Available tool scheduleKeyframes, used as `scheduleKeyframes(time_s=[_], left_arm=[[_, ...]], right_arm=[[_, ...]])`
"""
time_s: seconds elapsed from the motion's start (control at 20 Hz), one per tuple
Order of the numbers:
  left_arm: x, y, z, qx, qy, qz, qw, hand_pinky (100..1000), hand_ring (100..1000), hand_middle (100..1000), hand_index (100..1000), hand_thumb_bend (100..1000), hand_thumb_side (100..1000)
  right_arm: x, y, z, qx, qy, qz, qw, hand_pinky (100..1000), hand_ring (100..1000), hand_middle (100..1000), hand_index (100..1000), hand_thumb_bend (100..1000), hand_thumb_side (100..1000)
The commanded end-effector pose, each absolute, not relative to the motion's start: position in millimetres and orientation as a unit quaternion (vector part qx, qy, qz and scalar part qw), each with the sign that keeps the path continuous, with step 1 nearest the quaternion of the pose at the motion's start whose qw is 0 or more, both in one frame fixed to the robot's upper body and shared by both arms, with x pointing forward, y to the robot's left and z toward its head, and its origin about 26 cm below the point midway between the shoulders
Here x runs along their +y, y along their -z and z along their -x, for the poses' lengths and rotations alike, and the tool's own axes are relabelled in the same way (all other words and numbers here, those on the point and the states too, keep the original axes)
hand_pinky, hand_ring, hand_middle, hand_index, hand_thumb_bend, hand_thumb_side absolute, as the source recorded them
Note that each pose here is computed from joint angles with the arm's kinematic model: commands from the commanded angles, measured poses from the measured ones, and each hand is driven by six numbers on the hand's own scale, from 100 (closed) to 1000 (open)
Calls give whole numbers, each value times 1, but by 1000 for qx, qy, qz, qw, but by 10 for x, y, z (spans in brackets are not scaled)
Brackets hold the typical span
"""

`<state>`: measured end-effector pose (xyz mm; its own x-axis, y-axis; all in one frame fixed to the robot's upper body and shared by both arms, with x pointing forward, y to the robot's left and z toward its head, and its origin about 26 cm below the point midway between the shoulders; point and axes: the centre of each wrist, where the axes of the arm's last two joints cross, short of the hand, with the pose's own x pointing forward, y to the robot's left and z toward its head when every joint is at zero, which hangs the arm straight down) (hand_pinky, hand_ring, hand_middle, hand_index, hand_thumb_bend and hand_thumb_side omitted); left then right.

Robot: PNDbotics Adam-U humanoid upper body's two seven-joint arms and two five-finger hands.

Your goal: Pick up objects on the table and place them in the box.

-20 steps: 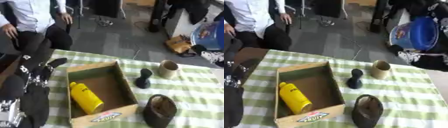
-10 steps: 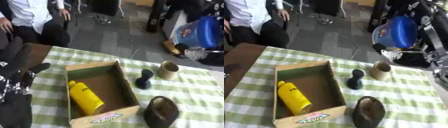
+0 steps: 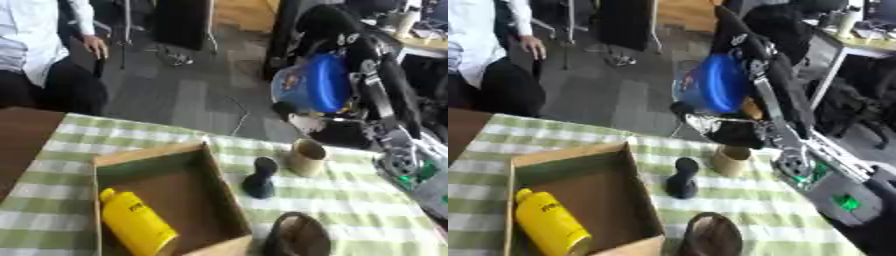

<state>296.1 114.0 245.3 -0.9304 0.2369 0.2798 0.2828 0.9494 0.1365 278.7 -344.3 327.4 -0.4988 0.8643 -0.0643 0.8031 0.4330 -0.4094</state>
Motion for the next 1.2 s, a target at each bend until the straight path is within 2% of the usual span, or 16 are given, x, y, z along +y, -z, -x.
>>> scheduleKeyframes(time_s=[0.05,0.7,1.2], left_arm=[[1204,-2555,-2949,-982,88,119,115,784,1000,960,815,178,1000],[1273,-2622,-2976,-986,79,99,108,779,1000,962,814,175,1000],[1221,-2678,-2965,-987,73,105,100,780,1000,960,814,173,1000]], right_arm=[[-3489,-3380,-2788,-833,-199,513,55,100,136,307,503,571,227],[-3502,-3244,-2921,-842,-201,497,54,100,115,290,501,592,217],[-3605,-2995,-3040,-851,-215,469,97,100,100,259,499,636,193]])
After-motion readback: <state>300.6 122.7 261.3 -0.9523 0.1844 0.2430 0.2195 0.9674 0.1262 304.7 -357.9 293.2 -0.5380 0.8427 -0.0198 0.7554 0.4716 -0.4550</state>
